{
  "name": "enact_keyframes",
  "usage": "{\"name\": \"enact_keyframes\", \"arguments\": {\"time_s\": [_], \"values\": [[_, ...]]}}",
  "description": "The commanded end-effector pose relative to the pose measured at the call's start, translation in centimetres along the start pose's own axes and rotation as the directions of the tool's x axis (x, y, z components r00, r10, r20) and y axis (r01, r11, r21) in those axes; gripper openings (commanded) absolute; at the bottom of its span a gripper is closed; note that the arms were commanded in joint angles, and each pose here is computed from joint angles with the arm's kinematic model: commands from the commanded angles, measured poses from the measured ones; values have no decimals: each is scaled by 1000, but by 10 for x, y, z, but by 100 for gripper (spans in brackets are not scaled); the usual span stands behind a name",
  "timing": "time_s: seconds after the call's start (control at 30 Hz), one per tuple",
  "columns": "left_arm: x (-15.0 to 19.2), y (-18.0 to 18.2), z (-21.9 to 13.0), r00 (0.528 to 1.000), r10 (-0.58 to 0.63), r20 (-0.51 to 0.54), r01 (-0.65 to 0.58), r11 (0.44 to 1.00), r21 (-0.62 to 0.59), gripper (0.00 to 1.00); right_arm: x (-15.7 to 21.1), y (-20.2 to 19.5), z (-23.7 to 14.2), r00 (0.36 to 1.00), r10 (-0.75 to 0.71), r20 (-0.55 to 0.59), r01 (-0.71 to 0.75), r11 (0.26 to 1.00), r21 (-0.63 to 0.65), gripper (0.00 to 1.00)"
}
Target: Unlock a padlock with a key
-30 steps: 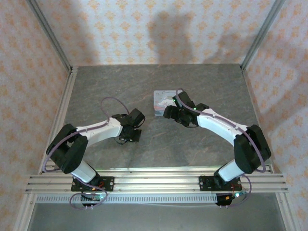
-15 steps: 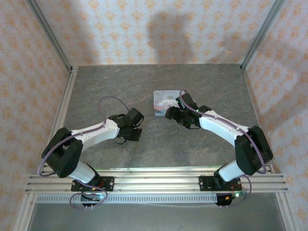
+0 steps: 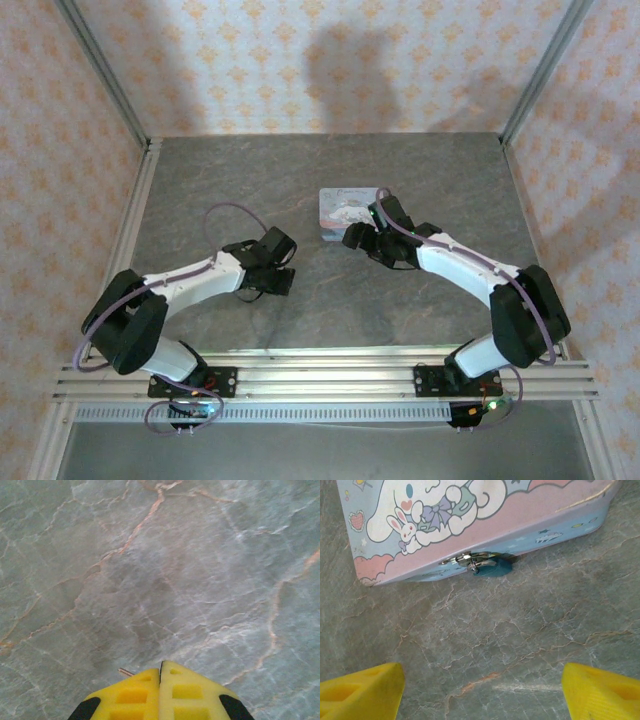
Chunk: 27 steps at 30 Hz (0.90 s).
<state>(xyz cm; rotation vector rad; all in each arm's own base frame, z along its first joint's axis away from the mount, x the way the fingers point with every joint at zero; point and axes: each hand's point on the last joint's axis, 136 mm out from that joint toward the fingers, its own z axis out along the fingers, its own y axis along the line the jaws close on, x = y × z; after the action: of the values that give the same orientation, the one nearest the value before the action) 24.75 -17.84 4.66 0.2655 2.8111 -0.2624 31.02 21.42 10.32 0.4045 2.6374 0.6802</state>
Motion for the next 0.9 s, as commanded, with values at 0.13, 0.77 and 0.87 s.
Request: {"name": "enact_keyframes", "arguments": {"time_s": [0.13,0.77,0.87], "values": [[-19,-20,-34,991,58,122,-71,992,106,0,-11,11,-12,998,53,22,-50,992,-112,81],[-95,-93,-167,930,124,345,-316,751,580,0,-14,96,-135,860,-333,388,506,659,-557,78],[-94,-102,-186,909,182,375,-389,690,610,0,-3,99,-154,759,-414,502,648,547,-529,83]]}}
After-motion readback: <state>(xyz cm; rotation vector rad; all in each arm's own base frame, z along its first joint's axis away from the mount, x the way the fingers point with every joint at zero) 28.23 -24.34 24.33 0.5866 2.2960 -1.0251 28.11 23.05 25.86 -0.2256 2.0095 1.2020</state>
